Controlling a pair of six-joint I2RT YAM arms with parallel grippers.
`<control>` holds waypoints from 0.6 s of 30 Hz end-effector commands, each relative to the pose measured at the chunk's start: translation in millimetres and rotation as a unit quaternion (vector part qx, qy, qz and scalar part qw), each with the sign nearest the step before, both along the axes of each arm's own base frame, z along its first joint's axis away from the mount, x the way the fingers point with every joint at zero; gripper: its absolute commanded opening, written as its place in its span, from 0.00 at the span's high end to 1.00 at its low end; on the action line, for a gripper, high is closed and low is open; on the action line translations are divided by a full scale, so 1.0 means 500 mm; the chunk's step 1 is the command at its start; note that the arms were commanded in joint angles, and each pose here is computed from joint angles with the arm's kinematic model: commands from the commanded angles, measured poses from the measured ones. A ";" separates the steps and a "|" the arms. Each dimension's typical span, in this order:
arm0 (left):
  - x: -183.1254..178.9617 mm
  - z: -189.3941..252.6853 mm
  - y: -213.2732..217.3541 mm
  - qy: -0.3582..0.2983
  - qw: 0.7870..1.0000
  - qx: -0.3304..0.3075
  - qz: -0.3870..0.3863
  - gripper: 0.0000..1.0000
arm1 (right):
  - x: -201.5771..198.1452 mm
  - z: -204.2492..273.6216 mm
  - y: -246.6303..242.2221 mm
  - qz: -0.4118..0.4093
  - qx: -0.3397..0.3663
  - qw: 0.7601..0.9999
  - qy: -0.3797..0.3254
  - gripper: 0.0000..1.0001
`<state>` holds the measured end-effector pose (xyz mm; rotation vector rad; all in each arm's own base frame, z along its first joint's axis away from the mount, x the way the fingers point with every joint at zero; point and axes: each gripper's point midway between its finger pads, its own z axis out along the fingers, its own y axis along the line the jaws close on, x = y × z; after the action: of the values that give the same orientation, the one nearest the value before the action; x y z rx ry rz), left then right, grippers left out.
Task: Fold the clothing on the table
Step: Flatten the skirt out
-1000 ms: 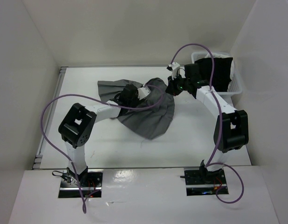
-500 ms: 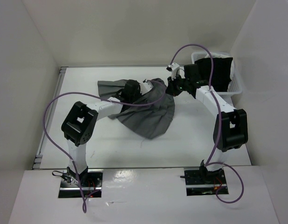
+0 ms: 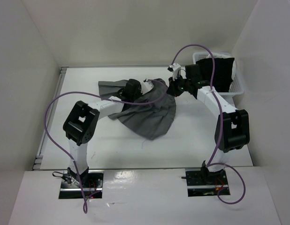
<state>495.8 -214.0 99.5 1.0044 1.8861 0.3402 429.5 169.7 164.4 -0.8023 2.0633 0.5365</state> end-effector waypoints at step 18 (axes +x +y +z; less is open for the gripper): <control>0.031 0.055 0.006 -0.001 0.999 -0.053 0.003 1.00 | 0.009 0.030 0.013 0.010 0.009 1.000 -0.016 0.95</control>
<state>502.4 -203.9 102.4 0.9823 1.9277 0.2863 429.5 169.8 164.4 -0.8028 2.0634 0.5368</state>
